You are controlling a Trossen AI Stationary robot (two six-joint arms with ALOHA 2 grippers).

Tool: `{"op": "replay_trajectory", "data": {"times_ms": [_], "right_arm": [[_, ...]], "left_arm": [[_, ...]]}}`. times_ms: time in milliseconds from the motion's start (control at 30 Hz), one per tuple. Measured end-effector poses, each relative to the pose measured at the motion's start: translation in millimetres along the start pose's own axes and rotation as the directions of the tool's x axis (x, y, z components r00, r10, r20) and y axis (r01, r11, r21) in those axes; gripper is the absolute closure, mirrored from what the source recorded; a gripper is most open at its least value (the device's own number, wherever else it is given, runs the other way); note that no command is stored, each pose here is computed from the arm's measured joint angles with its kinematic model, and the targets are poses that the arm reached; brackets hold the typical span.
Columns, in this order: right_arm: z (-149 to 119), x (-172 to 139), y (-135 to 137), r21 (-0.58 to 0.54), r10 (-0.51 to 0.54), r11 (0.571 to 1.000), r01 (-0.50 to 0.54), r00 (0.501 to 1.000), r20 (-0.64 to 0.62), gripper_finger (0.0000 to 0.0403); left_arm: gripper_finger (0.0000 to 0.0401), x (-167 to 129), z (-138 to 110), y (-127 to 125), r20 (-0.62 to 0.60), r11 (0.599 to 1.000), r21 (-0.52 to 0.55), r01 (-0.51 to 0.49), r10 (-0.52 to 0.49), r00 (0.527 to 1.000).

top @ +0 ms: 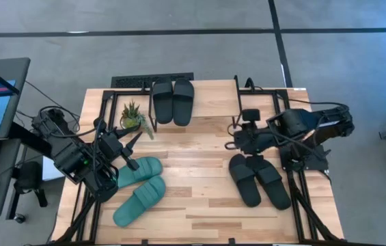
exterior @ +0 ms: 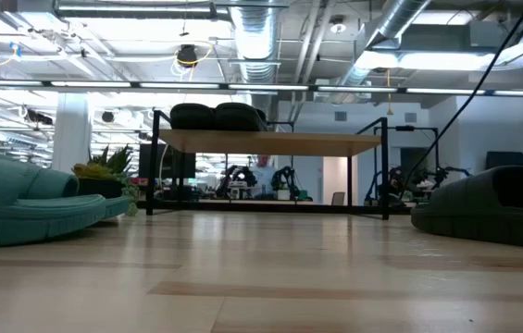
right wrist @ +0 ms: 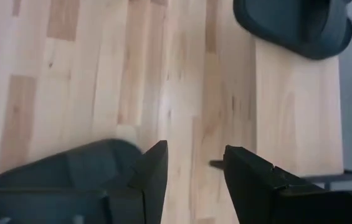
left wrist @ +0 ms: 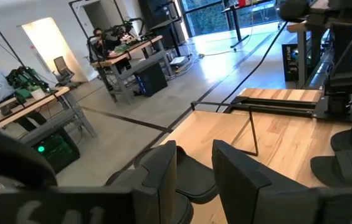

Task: Pick and place slides into the shelf
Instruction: Put the blue slide under the shelf

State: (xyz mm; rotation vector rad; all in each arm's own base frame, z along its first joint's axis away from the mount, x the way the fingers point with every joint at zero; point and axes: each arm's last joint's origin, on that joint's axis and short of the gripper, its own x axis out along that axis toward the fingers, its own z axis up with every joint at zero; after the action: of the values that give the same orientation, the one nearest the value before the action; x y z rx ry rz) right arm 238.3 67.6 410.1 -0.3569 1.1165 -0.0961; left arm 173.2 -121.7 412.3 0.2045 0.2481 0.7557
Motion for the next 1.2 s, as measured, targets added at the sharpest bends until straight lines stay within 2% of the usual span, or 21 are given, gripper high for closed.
{"op": "replay_trajectory", "data": {"times_ms": [300,467,700,967,1100,1200], "right_arm": [[-18.0,-20.0,19.1,0.034,0.039,0.999,-0.039,0.999,0.006,0.0271],[-36.2,-24.2,21.2,0.125,0.047,0.991,-0.050,0.999,0.022,0.0271],[-62.9,-25.6,23.7,0.268,0.091,0.952,-0.147,0.973,0.210,0.0272],[-90.8,-4.9,33.7,0.381,0.119,0.877,-0.291,0.902,0.415,0.0272],[-97.4,15.8,46.2,0.385,0.134,0.852,-0.356,0.857,0.497,0.0272],[-100.0,34.8,55.5,0.389,0.138,0.842,-0.374,0.846,0.514,0.0272]], "left_arm": [[0.0308,0.0,0.1,-0.2,0.000,1.000,0.004,0.000,0.000,1.000],[0.0308,0.0,0.6,-0.3,0.010,1.000,0.010,-0.005,0.005,1.000],[0.0308,0.1,1.4,-0.2,0.032,1.000,0.006,-0.018,0.018,0.999],[0.0308,0.1,0.9,-0.5,0.016,1.000,0.003,-0.008,0.008,1.000],[0.0308,0.1,-0.6,-1.4,-0.036,0.999,0.029,0.025,-0.024,0.999],[0.0308,-0.2,-2.6,-2.7,-0.107,0.994,0.077,0.076,-0.068,0.992]]}}
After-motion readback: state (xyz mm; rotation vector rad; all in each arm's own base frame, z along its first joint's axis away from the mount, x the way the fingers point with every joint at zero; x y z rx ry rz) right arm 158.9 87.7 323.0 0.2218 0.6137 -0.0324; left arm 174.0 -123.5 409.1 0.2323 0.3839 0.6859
